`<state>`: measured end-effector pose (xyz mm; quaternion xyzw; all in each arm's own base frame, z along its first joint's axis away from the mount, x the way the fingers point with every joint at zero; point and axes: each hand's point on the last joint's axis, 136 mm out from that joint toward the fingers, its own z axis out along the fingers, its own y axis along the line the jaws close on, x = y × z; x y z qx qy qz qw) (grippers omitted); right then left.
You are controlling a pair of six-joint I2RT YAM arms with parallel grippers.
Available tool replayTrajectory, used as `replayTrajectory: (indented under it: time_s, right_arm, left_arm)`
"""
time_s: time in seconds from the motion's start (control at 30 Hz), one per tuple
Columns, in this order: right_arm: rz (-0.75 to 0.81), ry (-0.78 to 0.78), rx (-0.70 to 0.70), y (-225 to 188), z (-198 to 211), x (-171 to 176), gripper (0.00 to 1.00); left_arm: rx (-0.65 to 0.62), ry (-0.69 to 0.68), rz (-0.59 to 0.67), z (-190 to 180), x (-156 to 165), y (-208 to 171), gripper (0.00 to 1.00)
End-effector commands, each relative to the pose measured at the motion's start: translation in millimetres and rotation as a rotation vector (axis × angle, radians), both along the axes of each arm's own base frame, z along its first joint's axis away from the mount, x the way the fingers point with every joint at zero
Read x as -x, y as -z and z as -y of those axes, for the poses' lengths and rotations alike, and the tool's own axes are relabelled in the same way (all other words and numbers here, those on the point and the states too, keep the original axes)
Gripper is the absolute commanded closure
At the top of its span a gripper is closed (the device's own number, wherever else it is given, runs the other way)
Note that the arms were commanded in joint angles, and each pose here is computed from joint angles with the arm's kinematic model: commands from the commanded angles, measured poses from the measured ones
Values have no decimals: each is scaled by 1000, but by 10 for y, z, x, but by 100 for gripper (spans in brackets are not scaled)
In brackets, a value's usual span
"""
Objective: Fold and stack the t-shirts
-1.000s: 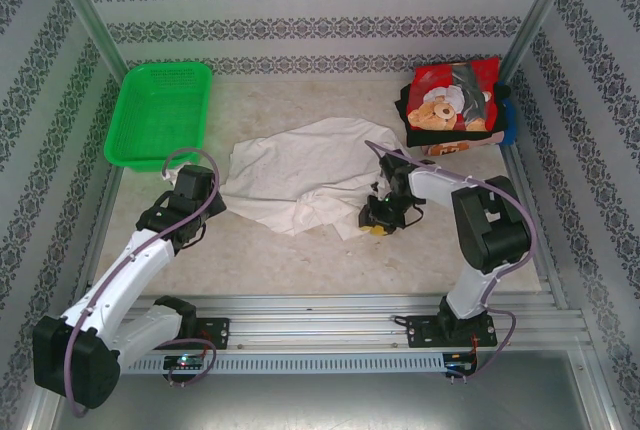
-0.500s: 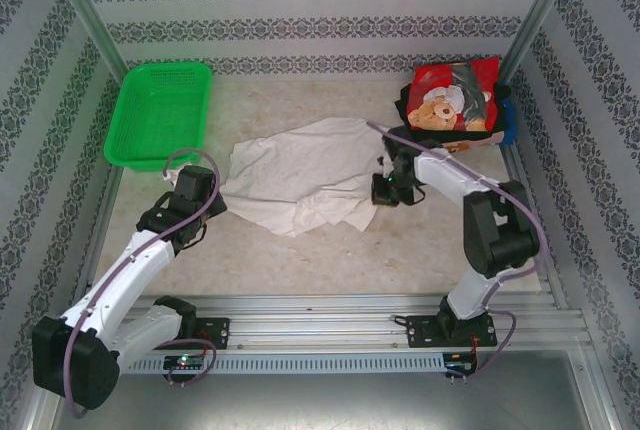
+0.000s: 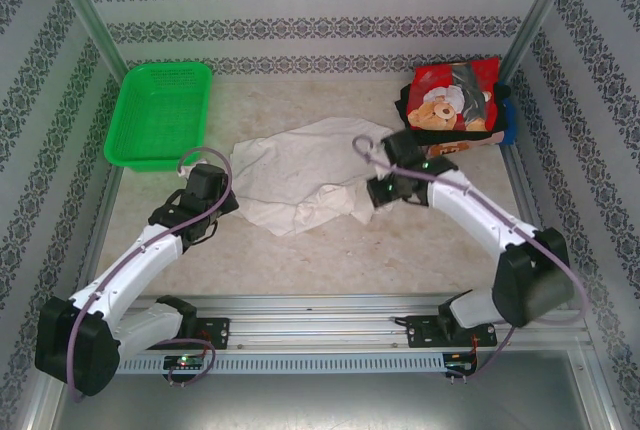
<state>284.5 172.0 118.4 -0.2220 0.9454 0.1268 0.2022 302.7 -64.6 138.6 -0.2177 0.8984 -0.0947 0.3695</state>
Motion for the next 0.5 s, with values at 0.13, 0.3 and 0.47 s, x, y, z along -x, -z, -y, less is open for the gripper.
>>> replayTrajectory:
  time_s: [0.13,0.3,0.47]
  right_arm:
    - [-62,-219,25,358,-350,837,100]
    - [-137,-347,57,516,-637,1081,99]
    - [-197,-391,-34,523,-890,1205,85]
  left_arm:
    - [13,-8,-5,23,35,127,100]
    - [19,-7,-30,41,37,237,100]
    - [54,-28,-51,48,91,378,100]
